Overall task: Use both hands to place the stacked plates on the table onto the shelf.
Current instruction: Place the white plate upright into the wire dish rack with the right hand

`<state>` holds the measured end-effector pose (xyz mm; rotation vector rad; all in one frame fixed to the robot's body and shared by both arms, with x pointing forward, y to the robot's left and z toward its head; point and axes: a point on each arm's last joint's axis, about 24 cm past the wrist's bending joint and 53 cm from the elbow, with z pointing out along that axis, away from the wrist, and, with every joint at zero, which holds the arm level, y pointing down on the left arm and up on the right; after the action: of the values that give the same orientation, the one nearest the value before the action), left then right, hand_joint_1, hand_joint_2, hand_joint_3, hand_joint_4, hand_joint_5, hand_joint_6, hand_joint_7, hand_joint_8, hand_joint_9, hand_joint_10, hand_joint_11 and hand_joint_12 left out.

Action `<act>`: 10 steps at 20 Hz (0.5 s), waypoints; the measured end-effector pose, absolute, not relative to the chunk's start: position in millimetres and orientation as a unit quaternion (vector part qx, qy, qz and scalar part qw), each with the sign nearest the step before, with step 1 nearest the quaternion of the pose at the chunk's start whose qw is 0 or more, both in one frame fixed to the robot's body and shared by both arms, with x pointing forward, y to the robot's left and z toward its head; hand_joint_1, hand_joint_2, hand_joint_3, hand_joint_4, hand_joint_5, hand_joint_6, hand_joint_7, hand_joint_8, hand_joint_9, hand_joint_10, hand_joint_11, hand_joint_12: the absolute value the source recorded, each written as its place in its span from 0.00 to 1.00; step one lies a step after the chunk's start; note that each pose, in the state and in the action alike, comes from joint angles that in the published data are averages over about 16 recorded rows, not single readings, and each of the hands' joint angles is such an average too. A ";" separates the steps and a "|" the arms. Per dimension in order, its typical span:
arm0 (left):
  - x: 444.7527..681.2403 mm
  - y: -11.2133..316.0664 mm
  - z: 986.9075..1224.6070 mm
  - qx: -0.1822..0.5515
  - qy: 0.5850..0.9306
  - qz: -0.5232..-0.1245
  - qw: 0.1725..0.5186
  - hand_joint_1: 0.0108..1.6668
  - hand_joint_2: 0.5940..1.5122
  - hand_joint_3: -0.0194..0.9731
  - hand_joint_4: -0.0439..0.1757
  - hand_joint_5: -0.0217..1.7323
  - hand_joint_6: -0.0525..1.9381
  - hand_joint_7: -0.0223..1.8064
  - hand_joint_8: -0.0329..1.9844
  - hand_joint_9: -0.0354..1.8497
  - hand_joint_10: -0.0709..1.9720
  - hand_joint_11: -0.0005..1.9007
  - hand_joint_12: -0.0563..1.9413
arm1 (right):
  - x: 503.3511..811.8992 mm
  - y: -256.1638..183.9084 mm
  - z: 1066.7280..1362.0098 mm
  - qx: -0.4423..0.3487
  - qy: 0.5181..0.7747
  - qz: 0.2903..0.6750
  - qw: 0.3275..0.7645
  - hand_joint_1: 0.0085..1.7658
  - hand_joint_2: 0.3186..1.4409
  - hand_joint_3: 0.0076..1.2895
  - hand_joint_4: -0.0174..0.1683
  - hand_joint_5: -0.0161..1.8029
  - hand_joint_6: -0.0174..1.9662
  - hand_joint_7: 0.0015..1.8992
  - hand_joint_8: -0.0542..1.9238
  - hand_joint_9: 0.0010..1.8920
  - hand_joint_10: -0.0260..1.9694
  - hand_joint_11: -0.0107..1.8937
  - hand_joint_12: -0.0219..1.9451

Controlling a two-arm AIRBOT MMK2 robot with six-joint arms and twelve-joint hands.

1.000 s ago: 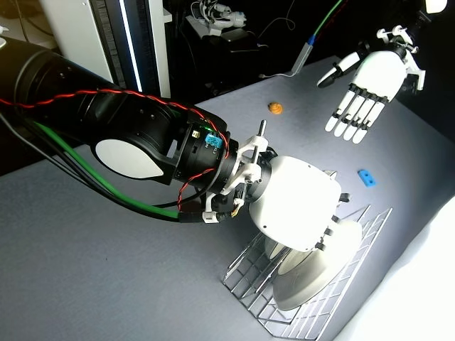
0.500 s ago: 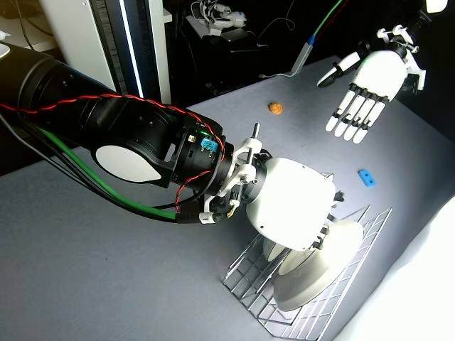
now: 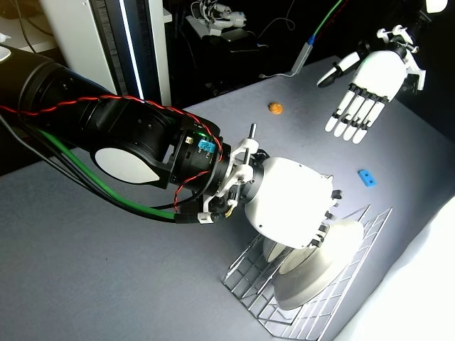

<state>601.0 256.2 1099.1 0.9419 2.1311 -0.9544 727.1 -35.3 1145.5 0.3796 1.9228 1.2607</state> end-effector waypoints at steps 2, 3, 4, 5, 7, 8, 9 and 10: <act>600.9 256.3 1099.0 0.356 0.806 -0.361 0.307 0.00 0.57 0.04 0.20 0.07 0.03 0.06 0.02 0.05 0.04 0.01 0.03 | 727.1 -35.2 1145.4 0.151 0.758 0.498 0.394 0.66 0.67 0.00 0.07 0.44 0.32 0.50 0.19 0.57 0.03 0.36 0.61; 600.9 256.3 1098.9 0.356 0.806 -0.361 0.307 0.00 0.57 0.04 0.20 0.07 0.03 0.06 0.02 0.05 0.04 0.01 0.03 | 727.1 -35.3 1145.4 0.151 0.758 0.498 0.394 0.66 0.67 0.00 0.07 0.44 0.29 0.49 0.17 0.55 0.02 0.35 0.61; 600.8 256.3 1098.8 0.356 0.806 -0.360 0.306 0.00 0.57 0.04 0.20 0.07 0.03 0.06 0.02 0.05 0.04 0.01 0.03 | 727.2 -35.3 1145.4 0.152 0.758 0.498 0.393 0.66 0.67 0.00 0.06 0.43 0.26 0.49 0.14 0.54 0.02 0.34 0.61; 600.8 256.4 1098.8 0.357 0.806 -0.360 0.306 0.00 0.57 0.04 0.20 0.07 0.03 0.06 0.02 0.05 0.04 0.01 0.03 | 727.2 -35.3 1145.5 0.153 0.758 0.498 0.392 0.66 0.67 0.00 0.06 0.43 0.23 0.48 0.12 0.53 0.02 0.33 0.61; 600.7 256.4 1098.7 0.357 0.806 -0.360 0.306 0.00 0.57 0.04 0.20 0.07 0.03 0.07 0.02 0.05 0.04 0.01 0.03 | 727.4 -35.6 1145.6 0.155 0.758 0.498 0.391 0.65 0.67 0.00 0.06 0.42 0.16 0.47 0.07 0.52 0.02 0.31 0.62; 600.7 256.4 1098.7 0.357 0.806 -0.360 0.306 0.00 0.57 0.04 0.20 0.07 0.03 0.07 0.02 0.06 0.04 0.01 0.03 | 727.5 -35.9 1145.7 0.156 0.759 0.498 0.390 0.65 0.67 0.00 0.06 0.41 0.13 0.46 0.06 0.51 0.02 0.30 0.62; 600.6 256.4 1098.6 0.357 0.806 -0.360 0.306 0.00 0.57 0.04 0.20 0.08 0.03 0.07 0.02 0.06 0.04 0.01 0.03 | 727.6 -36.1 1145.8 0.157 0.759 0.498 0.389 0.65 0.67 0.00 0.06 0.41 0.10 0.46 0.05 0.50 0.02 0.29 0.62; 600.6 256.4 1098.5 0.357 0.806 -0.360 0.306 0.00 0.57 0.04 0.20 0.08 0.03 0.07 0.02 0.06 0.04 0.01 0.03 | 727.7 -36.4 1146.0 0.158 0.759 0.498 0.389 0.65 0.67 0.00 0.07 0.41 0.08 0.45 0.05 0.49 0.02 0.28 0.62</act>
<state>600.6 256.4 1098.5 0.9450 2.1328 -0.9533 727.7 -36.4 1146.0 0.4024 1.9303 1.2654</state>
